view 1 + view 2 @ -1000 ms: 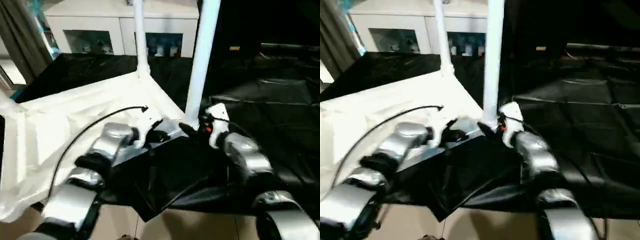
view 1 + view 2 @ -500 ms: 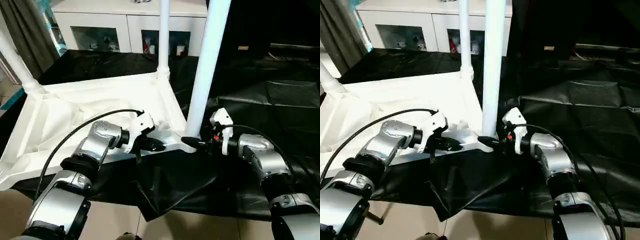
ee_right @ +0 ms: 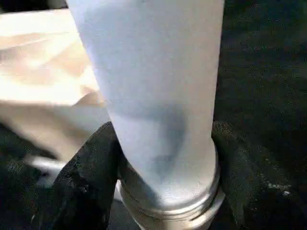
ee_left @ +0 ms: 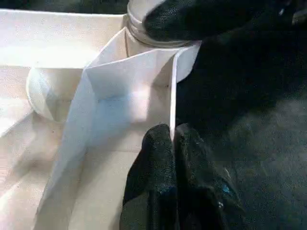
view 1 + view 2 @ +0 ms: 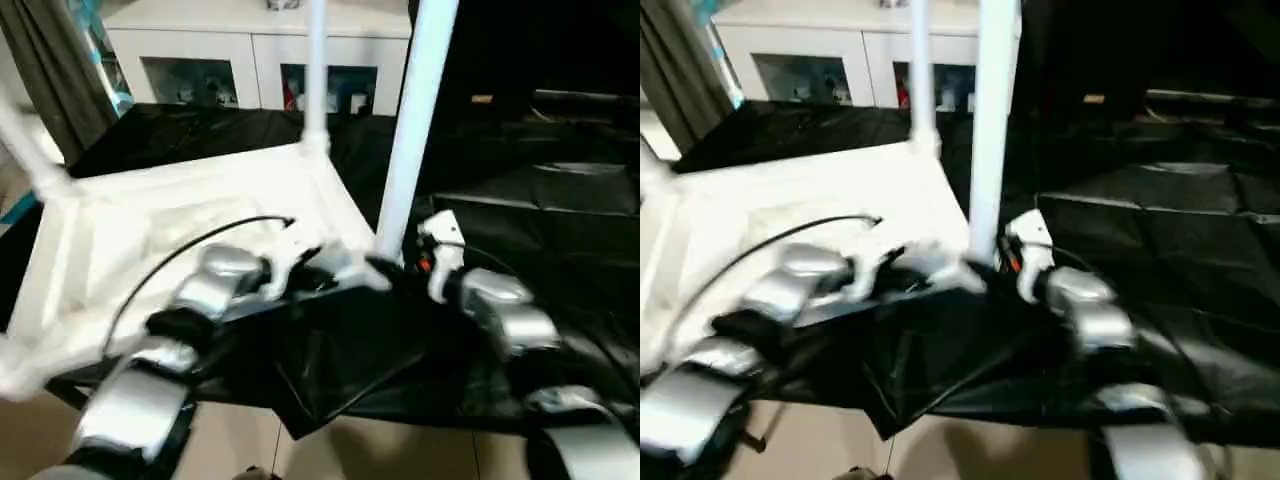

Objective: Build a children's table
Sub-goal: Rotate leg to tighten

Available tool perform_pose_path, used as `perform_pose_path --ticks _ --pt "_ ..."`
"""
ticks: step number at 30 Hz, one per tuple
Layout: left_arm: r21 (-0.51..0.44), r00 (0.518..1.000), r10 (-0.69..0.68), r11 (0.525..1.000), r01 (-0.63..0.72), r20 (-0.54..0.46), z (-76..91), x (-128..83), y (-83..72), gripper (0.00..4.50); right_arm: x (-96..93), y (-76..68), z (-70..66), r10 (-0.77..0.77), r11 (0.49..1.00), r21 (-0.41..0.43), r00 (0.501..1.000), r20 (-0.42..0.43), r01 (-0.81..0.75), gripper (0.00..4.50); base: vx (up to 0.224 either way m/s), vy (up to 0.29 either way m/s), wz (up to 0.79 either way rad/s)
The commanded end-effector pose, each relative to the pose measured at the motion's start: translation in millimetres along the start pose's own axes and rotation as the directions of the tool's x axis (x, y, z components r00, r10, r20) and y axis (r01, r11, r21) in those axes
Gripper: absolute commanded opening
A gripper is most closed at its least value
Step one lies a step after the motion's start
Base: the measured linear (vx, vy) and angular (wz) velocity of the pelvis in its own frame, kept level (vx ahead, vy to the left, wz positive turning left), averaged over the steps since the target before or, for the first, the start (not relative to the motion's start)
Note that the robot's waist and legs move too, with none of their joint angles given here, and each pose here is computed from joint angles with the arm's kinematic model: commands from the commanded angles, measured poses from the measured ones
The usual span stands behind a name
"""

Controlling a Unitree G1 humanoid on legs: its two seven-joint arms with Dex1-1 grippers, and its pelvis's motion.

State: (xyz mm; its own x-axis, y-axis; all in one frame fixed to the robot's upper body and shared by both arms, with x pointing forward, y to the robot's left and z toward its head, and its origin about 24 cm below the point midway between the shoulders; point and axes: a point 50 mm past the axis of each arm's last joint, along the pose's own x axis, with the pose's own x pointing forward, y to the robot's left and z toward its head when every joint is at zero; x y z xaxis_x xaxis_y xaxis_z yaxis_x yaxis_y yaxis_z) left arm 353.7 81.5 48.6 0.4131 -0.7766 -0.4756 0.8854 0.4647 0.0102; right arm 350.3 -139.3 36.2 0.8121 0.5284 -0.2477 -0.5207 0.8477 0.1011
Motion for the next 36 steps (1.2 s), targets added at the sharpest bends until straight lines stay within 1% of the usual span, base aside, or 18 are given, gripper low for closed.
perform_pose_path --ticks 1,5,6,7,8,10,11,12,14,16,17,19,20,25,26,31,33,36 --pt "-0.024 0.997 0.066 0.998 -0.065 0.041 17.2 17.8 -7.5 0.00 15.5 27.3 -21.5 -0.026 0.999 0.035 0.996 -0.086 0.030 2.64 0.000 0.000 0.00" --pt "-0.044 0.994 0.088 0.995 -0.085 0.061 23.7 28.2 -14.9 0.00 27.2 39.6 -19.1 -0.098 0.994 0.041 0.992 -0.081 0.102 2.64 0.000 0.000 0.00" --pt "-0.042 0.994 0.084 0.996 -0.081 0.064 24.2 29.0 -15.6 0.00 29.2 42.2 -16.9 -0.087 0.994 0.063 0.994 -0.065 0.091 2.64 0.000 0.000 0.00" --pt "-0.042 0.994 0.084 0.996 -0.081 0.064 24.2 29.0 -15.6 0.00 29.2 42.2 -16.9 -0.087 0.994 0.063 0.994 -0.065 0.091 2.99 0.000 0.000 0.00" --pt "-0.037 0.995 0.075 0.997 -0.072 0.065 24.1 28.8 -15.6 0.00 30.4 44.1 -14.3 -0.064 0.994 0.083 0.997 -0.047 0.068 3.20 0.000 0.000 0.00" --pt "-0.034 0.996 0.066 0.997 -0.064 0.066 23.9 28.0 -15.1 0.00 30.6 44.6 -12.9 -0.047 0.995 0.087 0.998 -0.037 0.050 3.36 0.000 0.000 0.00" --pt "-0.016 0.997 0.037 0.999 -0.036 0.063 22.3 23.4 -12.7 0.00 27.6 41.5 -9.2 0.004 0.999 0.037 1.000 -0.021 -0.003 3.55 0.000 0.000 0.00" --pt "-0.016 0.997 0.037 0.999 -0.036 0.063 22.3 23.4 -12.7 0.00 27.6 41.5 -9.2 0.004 0.999 0.037 1.000 -0.021 -0.003 3.68 0.000 0.000 0.00" --pt "0.017 0.999 -0.023 1.000 0.023 0.046 17.3 16.1 -10.8 0.00 20.2 36.1 -6.2 0.109 0.993 -0.031 0.994 -0.014 -0.110 3.82 0.000 0.000 0.00" --pt "0.027 0.998 -0.039 0.999 0.038 0.044 16.2 14.4 -10.7 0.00 18.2 35.0 -5.8 0.136 0.990 -0.043 0.991 -0.014 -0.137 3.82 0.000 0.000 0.00" --pt "0.038 0.996 -0.079 0.996 0.078 0.033 13.2 10.1 -10.1 0.00 12.5 31.5 -4.8 0.197 0.978 -0.066 0.980 -0.020 -0.198 3.82 0.000 0.000 0.00" --pt "0.056 0.992 -0.125 0.991 0.123 0.025 10.7 5.7 -10.1 0.00 6.6 27.8 -3.7 0.252 0.964 -0.086 0.967 -0.028 -0.253 3.82 0.000 0.000 0.00" --pt "0.080 0.980 -0.197 0.977 0.196 0.008 6.3 -1.2 -10.8 0.00 -2.9 22.8 -2.1 0.334 0.937 -0.098 0.942 -0.041 -0.337 3.82 0.000 0.000 0.00" --pt "0.098 0.961 -0.274 0.956 0.276 -0.035 -0.8 -11.7 -9.5 0.00 -17.8 11.6 2.4 0.429 0.895 -0.109 0.902 -0.047 -0.432 3.82 0.000 0.000 0.00" --pt "0.093 0.959 -0.281 0.954 0.284 -0.039 -2.0 -13.3 -8.9 0.00 -20.3 9.8 3.0 0.444 0.887 -0.118 0.895 -0.053 -0.447 3.67 0.000 0.000 0.00" --pt "0.087 0.949 -0.309 0.946 0.313 -0.063 -6.4 -19.2 -7.5 0.00 -26.1 7.0 5.3 0.482 0.864 -0.129 0.873 -0.068 -0.487 3.48 0.000 0.000 0.00" --pt "0.087 0.947 -0.313 0.944 0.318 -0.066 -7.1 -21.5 -6.8 0.00 -28.1 7.7 4.8 0.502 0.851 -0.127 0.861 -0.083 -0.509 3.15 0.000 0.000 0.00" --pt "0.089 0.948 -0.310 0.945 0.316 -0.068 -7.4 -23.0 -5.6 0.00 -29.1 8.0 3.6 0.515 0.843 -0.126 0.852 -0.097 -0.523 3.05 0.000 0.000 0.00"
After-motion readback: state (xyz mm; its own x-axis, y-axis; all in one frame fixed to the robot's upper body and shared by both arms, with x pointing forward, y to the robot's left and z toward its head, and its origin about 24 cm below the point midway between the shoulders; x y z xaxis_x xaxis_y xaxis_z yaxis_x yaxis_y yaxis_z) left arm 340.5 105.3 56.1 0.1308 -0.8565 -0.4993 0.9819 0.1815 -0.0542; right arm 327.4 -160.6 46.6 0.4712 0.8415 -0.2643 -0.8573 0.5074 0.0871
